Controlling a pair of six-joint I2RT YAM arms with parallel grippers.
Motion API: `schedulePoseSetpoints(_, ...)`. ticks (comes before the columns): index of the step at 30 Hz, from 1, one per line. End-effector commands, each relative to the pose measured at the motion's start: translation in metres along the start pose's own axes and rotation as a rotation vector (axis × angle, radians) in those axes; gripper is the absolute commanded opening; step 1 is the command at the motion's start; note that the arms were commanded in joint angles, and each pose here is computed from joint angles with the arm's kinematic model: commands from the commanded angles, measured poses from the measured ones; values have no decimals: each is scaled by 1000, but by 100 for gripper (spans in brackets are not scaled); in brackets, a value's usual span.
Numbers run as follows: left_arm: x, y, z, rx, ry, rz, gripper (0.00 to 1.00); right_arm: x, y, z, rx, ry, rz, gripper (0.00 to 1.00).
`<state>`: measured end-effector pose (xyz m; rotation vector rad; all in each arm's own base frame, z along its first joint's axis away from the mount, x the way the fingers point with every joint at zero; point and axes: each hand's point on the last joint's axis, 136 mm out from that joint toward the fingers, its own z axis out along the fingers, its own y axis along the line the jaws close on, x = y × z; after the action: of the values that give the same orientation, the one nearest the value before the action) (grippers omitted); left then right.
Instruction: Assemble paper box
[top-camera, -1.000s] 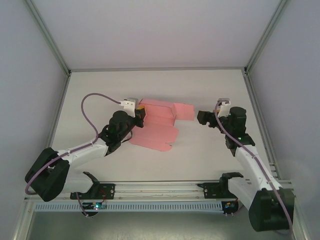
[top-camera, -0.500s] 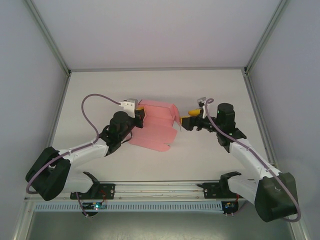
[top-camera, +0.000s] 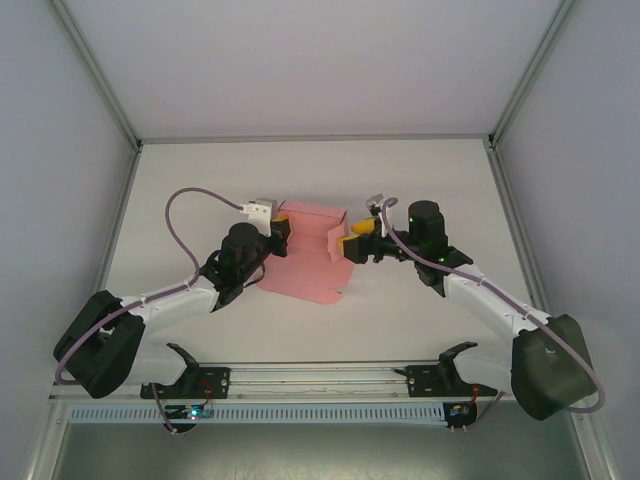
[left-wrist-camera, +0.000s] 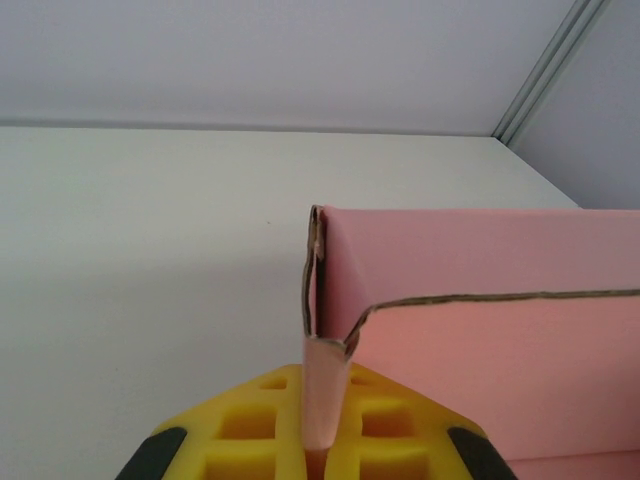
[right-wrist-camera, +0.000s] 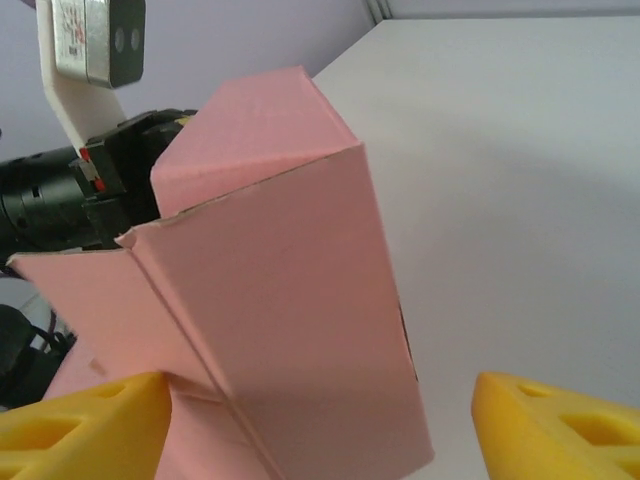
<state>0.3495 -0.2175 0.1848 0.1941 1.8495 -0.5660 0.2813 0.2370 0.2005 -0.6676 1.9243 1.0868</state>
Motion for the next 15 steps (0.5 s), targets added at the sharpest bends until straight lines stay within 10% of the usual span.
schedulePoseSetpoints(1,-17,-8,-1,15,-43,-15,0,-14,4,7,11,-25,-89,71)
schedulePoseSetpoints(7,-19,-9,-2,20,-46,-17,0,-9,-2,18,111,17,-147,64)
schedulePoseSetpoints(15,-17,-15,3,50,-30,-46,0,-19,-40,28,526,-17,-228,27)
